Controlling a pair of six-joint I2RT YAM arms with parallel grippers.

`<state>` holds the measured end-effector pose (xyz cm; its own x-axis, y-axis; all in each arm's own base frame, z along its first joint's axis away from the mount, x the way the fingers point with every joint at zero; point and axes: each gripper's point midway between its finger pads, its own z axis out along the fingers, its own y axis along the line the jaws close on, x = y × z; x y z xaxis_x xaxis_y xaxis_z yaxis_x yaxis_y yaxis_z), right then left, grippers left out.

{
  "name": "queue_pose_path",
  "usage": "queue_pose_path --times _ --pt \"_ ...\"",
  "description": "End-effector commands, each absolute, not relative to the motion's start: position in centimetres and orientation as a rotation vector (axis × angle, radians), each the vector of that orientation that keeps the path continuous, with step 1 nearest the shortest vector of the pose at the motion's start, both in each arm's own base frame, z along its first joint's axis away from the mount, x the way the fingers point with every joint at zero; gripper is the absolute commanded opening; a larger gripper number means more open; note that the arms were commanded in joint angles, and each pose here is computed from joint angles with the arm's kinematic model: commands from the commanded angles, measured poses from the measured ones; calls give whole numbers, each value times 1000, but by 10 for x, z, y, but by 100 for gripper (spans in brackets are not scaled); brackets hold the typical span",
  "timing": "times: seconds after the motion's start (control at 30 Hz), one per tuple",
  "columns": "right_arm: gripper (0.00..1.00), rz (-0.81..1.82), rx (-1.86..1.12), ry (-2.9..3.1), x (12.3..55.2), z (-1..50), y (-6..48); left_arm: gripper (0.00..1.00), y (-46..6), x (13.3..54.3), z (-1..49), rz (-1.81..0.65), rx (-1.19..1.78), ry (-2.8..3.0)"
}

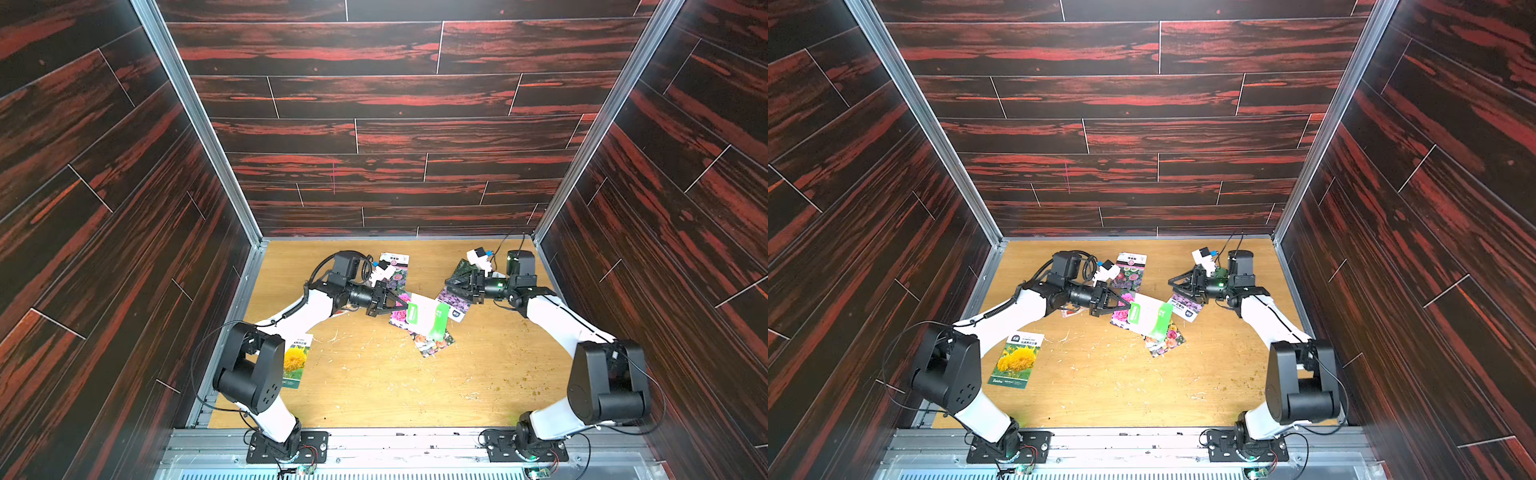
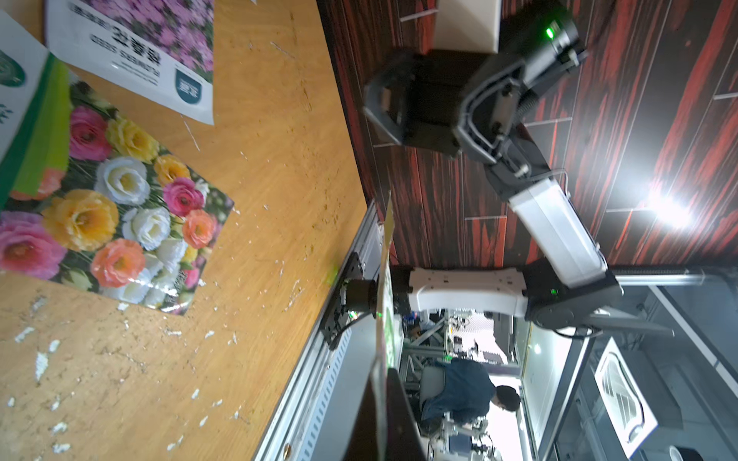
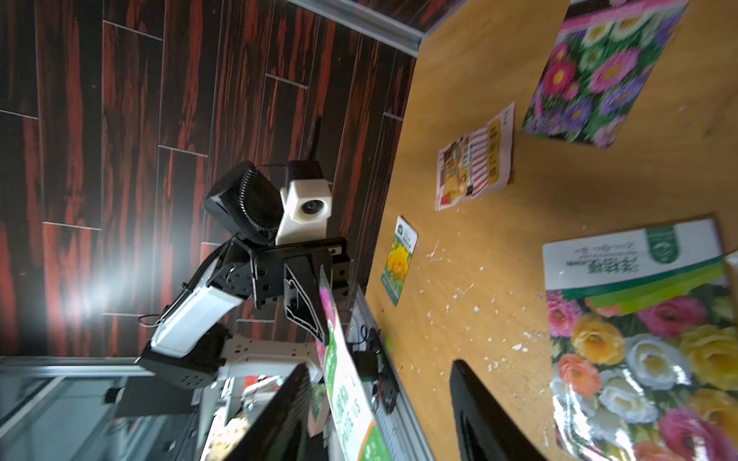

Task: Arrange the seed packets in a row
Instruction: Place the seed packet at the center of the board.

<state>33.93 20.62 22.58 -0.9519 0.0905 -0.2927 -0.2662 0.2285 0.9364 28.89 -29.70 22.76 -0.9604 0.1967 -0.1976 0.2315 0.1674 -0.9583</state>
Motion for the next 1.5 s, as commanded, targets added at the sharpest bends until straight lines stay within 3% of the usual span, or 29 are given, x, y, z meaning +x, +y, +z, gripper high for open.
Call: queue_pose_path --times 0.0,0.2,0.47,0.77,1.13,1.23,1.33,1.47 --pt "59 1908 -293 2219 320 228 229 0 -293 269 245 -2014 542 2352" --pt "58 1972 -452 2223 298 228 256 0 -289 254 244 -2098 642 2383" --pt "41 2001 -539 2209 284 233 266 0 -284 248 246 -2286 663 2367" --pt "45 1917 -475 2267 293 228 262 0 -282 247 242 -2276 657 2414" --pt "47 1997 -669 2329 249 218 301 0 -278 254 242 -2277 623 2409" --pt "36 1992 -676 2330 248 218 302 0 -277 256 242 -2273 614 2406" --pt "15 1983 -681 2330 248 220 302 0 -275 258 241 -2272 601 2406" --pt "7 1960 -677 2337 251 220 302 0 -274 260 241 -2271 590 2407"
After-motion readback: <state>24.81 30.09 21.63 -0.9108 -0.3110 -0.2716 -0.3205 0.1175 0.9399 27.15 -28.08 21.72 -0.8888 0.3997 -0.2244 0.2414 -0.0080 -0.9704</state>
